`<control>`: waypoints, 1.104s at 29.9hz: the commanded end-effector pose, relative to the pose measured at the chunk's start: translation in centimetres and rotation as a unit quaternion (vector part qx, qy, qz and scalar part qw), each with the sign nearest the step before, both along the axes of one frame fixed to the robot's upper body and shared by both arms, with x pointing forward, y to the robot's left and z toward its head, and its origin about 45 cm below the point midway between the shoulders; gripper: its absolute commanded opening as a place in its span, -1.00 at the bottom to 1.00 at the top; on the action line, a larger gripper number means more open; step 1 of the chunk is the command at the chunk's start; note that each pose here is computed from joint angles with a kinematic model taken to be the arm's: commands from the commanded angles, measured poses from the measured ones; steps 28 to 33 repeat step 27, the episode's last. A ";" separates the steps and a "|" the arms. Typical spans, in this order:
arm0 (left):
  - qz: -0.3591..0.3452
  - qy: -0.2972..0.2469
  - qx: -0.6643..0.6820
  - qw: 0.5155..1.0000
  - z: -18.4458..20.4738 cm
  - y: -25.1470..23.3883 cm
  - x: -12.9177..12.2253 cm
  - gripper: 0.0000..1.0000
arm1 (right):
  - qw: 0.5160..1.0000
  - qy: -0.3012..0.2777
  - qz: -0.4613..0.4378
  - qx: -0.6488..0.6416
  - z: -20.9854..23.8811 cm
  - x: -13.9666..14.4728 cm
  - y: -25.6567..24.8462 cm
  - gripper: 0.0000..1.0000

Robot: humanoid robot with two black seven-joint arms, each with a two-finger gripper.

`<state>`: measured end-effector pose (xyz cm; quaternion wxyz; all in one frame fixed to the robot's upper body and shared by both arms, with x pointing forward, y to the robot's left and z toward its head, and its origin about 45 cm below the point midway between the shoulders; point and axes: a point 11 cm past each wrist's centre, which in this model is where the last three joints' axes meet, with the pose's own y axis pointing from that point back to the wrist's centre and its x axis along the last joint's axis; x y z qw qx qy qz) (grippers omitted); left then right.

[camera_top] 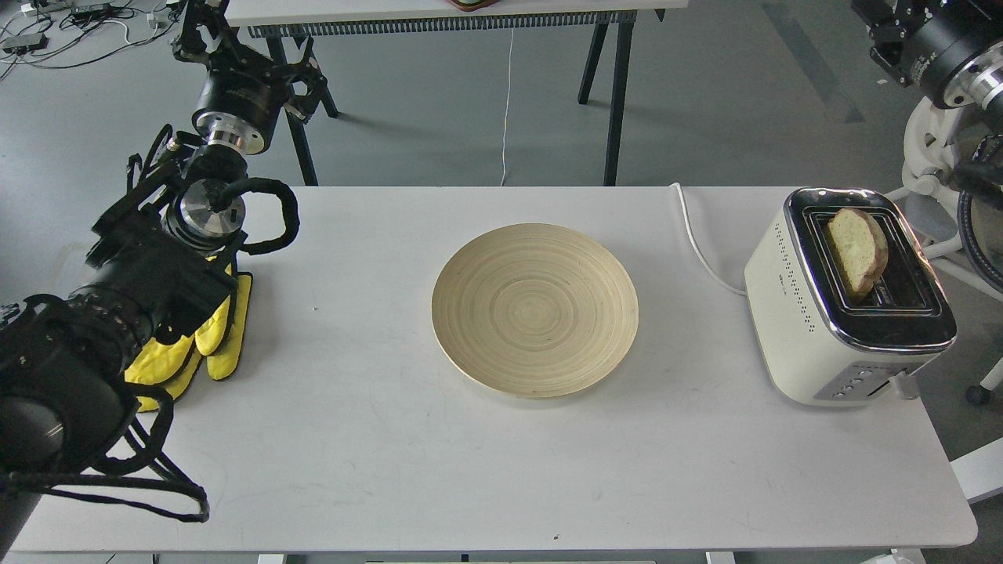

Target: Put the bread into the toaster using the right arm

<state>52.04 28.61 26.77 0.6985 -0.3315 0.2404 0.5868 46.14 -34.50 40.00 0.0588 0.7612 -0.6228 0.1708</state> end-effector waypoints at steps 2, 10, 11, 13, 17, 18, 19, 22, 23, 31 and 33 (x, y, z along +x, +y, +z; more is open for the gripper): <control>0.000 0.001 0.001 1.000 0.0 0.0 0.0 1.00 | 0.988 0.012 -0.015 0.156 -1.6 2.9 0.5 1.00; 0.000 0.001 0.002 1.000 0.0 0.1 0.0 1.00 | 0.931 0.055 0.031 0.360 -4.5 3.7 -0.6 1.00; 0.000 0.001 0.002 1.000 0.0 0.1 0.0 1.00 | 0.924 0.059 0.035 0.375 -5.0 3.7 -0.6 1.00; 0.000 0.000 0.001 1.000 0.0 0.1 0.0 1.00 | 0.913 0.067 0.046 0.400 -6.3 3.6 0.1 1.00; 0.000 0.000 0.002 1.000 0.1 0.1 0.0 1.00 | 0.896 0.084 0.057 0.431 -9.1 3.2 1.9 1.00; 0.000 0.000 0.002 1.000 0.1 0.1 0.0 1.00 | 0.892 0.083 0.053 0.440 -9.4 3.1 1.8 1.00; 0.000 0.001 0.002 1.000 0.0 0.1 0.0 1.00 | 0.888 0.083 0.052 0.449 -9.7 3.1 1.9 1.00; 0.000 0.001 0.002 1.000 0.0 0.1 0.0 1.00 | 0.874 0.083 0.055 0.475 -10.2 3.3 3.0 1.00; -0.001 0.001 0.000 1.000 0.0 0.0 0.0 1.00 | 0.871 0.079 0.060 0.481 -10.1 3.4 3.5 1.00; 0.000 0.001 0.002 1.000 0.0 0.1 0.0 1.00 | 0.869 0.076 0.068 0.484 -9.8 3.5 4.2 1.00; 0.000 0.001 0.002 1.000 0.0 0.1 0.0 1.00 | 0.869 0.076 0.068 0.484 -9.8 3.5 4.2 1.00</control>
